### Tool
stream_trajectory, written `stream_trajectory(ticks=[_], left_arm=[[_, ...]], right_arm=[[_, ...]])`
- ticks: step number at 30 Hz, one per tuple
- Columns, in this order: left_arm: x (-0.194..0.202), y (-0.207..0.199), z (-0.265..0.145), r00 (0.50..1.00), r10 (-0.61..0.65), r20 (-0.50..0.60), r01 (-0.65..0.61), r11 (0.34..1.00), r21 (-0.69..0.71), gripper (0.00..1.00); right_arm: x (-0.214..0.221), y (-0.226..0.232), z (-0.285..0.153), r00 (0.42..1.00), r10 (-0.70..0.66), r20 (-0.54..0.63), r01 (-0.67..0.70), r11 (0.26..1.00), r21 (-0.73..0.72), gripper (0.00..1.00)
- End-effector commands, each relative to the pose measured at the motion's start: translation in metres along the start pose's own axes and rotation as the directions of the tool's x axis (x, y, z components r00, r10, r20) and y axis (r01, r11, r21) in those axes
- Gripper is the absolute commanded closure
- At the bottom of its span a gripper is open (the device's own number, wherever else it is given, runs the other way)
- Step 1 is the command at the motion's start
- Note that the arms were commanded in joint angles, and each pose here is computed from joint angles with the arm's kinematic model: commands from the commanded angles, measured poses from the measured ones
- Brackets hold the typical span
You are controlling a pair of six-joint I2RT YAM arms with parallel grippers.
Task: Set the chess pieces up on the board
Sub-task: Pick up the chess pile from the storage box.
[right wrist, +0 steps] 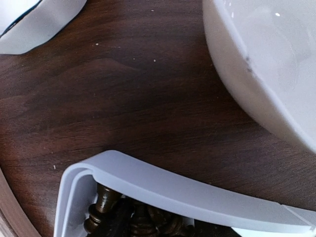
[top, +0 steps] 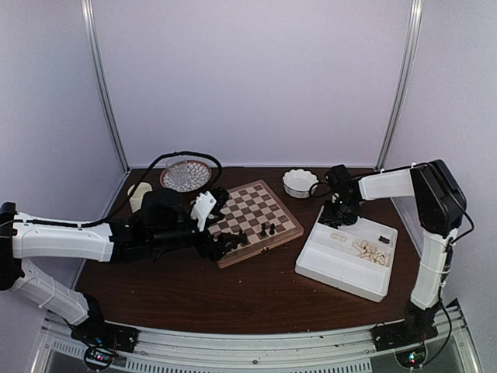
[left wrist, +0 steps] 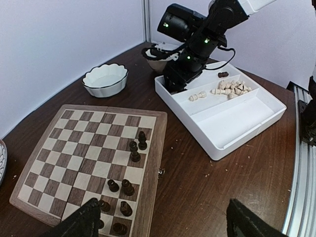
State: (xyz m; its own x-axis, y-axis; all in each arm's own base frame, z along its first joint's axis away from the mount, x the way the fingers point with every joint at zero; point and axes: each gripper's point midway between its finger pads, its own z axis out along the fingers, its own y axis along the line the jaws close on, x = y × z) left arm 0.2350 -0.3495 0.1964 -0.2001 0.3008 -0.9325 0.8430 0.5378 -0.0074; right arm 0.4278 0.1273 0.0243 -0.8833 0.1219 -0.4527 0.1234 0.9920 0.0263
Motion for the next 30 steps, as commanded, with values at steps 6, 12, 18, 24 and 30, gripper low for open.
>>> stream_trajectory(ticks=[6,12,18,24,30], left_arm=[[-0.02,-0.001,-0.004,0.998,0.019,0.059,-0.019,1.0,-0.004,0.12],[-0.02,-0.001,-0.004,0.998,0.023,0.058,-0.022,1.0,-0.008,0.12],[-0.018,0.0,-0.003,0.998,0.022,0.054,-0.022,1.0,-0.011,0.12],[-0.018,-0.001,-0.002,0.998,0.023,0.053,-0.022,1.0,-0.009,0.12],[-0.016,0.0,0.001,0.999,0.01,0.051,-0.01,1.0,-0.007,0.12]], right_arm=[[0.015,0.002,-0.009,1.0,0.01,-0.011,-0.011,0.999,-0.049,0.74],[0.006,0.0,-0.033,0.997,0.032,0.066,-0.027,0.996,-0.079,0.79],[-0.002,-0.008,-0.048,0.991,0.053,0.125,-0.042,0.996,-0.084,0.85],[-0.006,-0.014,-0.059,0.983,0.072,0.17,-0.055,0.993,-0.1,0.88],[-0.01,-0.008,-0.074,0.971,0.064,0.229,-0.026,0.986,-0.165,0.9]])
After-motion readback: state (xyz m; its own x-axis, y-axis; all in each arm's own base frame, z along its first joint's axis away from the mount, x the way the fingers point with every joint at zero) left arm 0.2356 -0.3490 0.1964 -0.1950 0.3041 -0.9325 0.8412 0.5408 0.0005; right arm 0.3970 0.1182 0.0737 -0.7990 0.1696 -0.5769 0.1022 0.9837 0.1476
